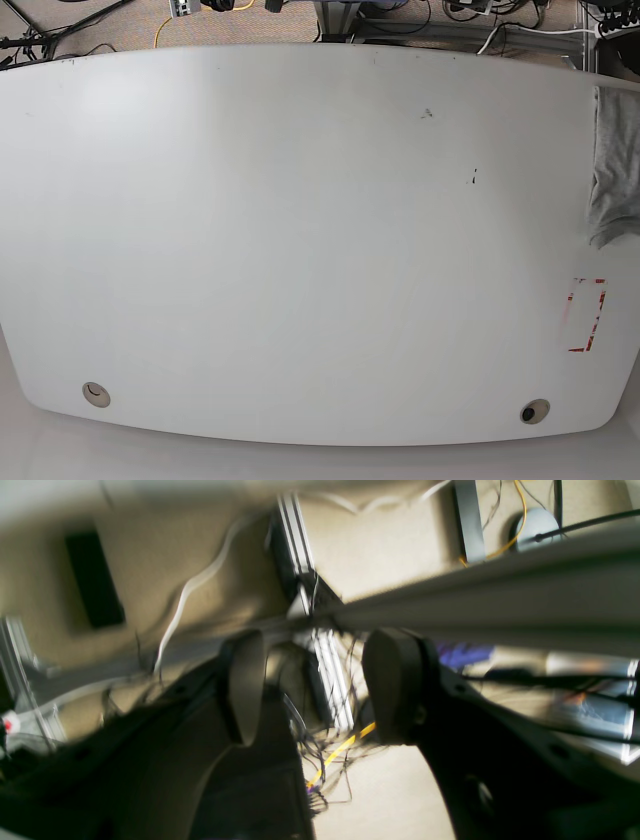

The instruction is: Fold the T-shirt properly

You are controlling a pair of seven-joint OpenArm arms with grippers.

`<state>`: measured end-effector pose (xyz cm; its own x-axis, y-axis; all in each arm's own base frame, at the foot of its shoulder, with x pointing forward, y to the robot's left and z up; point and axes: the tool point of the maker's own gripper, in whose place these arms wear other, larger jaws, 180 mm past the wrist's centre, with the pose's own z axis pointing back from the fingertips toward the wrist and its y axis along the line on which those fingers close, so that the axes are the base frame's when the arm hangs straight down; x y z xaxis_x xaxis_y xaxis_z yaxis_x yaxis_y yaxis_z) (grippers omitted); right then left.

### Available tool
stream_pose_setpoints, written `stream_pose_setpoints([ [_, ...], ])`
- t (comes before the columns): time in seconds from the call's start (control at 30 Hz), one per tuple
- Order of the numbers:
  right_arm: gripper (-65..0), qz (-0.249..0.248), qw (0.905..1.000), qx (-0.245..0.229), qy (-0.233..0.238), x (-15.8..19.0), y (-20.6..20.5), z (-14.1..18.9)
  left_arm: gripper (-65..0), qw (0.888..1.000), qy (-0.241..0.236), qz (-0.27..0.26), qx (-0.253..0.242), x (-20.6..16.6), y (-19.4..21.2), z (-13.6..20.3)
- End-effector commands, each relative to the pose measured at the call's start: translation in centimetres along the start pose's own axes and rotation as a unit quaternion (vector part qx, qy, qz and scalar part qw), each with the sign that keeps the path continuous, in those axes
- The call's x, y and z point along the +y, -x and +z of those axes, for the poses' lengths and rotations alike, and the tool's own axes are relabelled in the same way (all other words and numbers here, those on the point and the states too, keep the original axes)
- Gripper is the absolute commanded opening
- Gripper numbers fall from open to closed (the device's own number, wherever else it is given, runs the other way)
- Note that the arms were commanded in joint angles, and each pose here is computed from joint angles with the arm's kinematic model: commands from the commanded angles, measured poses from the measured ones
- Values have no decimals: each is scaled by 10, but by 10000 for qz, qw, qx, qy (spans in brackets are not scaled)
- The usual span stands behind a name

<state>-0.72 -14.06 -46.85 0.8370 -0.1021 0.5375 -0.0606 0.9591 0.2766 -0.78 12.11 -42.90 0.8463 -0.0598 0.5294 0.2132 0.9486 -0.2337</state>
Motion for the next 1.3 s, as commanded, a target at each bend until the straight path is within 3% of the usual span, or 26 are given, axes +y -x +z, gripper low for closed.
stream_pose_setpoints([
  [0.0, -599, -254, 9996, 120, -70, 3, 30, 1, -338, 9993, 53, 243, 287, 1, 29, -4],
  [0.33, -599, -670, 9945, 798, -67, -5, 93, -28, -338, 9913, 206, 699, 1092, 23, 95, -50],
  [0.63, -599, -985, 9878, 1203, 84, -21, 116, -61, -338, 9797, 151, 1039, 1711, 49, 131, -87],
  [0.97, -596, -759, 9835, 1643, 29, -24, 121, -98, -338, 9602, -338, 1488, 2340, 89, 148, -129],
  [1.27, -595, -735, 9770, 1925, 555, -43, 125, -115, -338, 9512, -1162, 1096, 2638, 127, 145, -142],
])
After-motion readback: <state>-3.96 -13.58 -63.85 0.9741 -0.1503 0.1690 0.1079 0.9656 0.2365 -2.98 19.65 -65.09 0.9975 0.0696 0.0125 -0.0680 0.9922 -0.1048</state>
